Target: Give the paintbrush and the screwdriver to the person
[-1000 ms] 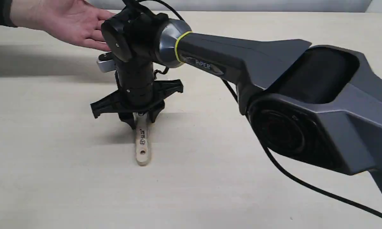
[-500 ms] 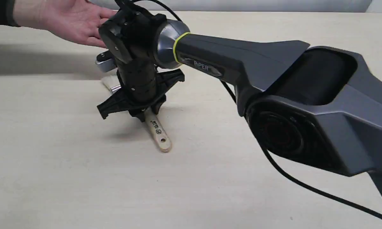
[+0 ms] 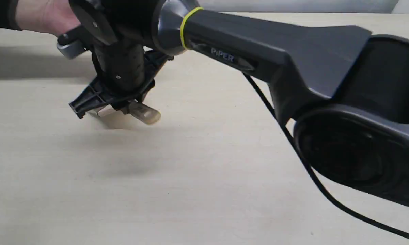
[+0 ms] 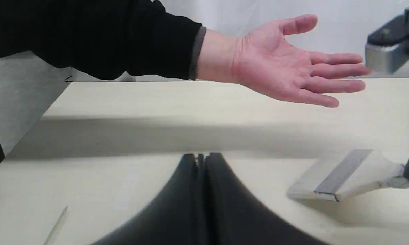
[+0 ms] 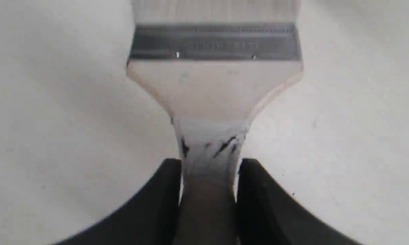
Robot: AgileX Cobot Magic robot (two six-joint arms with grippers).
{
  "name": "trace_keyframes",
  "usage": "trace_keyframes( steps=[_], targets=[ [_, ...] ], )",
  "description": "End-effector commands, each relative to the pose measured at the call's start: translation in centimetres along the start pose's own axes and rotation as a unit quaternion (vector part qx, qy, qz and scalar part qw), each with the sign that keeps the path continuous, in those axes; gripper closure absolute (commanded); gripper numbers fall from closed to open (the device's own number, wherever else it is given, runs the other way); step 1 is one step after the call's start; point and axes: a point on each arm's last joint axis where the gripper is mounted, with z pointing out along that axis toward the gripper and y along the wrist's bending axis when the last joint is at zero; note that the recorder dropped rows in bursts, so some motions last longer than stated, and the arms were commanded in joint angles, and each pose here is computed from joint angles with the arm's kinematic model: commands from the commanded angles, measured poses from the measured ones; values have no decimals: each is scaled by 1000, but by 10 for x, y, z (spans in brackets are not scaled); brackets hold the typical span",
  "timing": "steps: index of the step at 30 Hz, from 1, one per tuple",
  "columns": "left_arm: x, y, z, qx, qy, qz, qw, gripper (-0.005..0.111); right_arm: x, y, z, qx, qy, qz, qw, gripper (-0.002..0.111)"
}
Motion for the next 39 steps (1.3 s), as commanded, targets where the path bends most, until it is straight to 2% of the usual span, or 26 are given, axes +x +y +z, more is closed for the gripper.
trace_keyframes(
  steps=[1,8,10,13,16,20,22,25,27,31,39],
  targets=[
    [0,-1,0,4,-3,-1,1000,107,-2,-4,-43,-6,-38,-12,999,104],
    [0,-1,0,4,-3,-1,1000,107,-1,-15,-115,-22,-127,-6,992,104],
    [0,-1,0,5,-2,-2,1000,107,-2,-18,-129,-27,-153,-8,988,104],
    [0,-1,0,5,-3,-2,1000,107,2,-17,-130,-29,-138,-41,989,104],
    [0,-1,0,5,-3,-2,1000,107,3,-15,-116,-23,-110,-44,993,100],
    [0,-1,0,5,-3,-2,1000,107,0,-10,-88,-18,-81,-49,995,86],
    [0,-1,0,5,-3,-2,1000,107,-1,-7,-71,-17,-64,-36,997,76],
    [0,-1,0,5,-3,-2,1000,107,0,-2,-42,-21,-32,-24,999,50],
    [0,-1,0,5,-3,-2,1000,107,5,3,-26,-35,-7,-18,999,41],
    [0,-1,0,5,-3,-2,1000,107,12,9,-1,-47,29,-14,998,42],
    [0,-1,0,5,-4,-1,1000,107,34,5,33,-6,90,9,996,44]
  ],
)
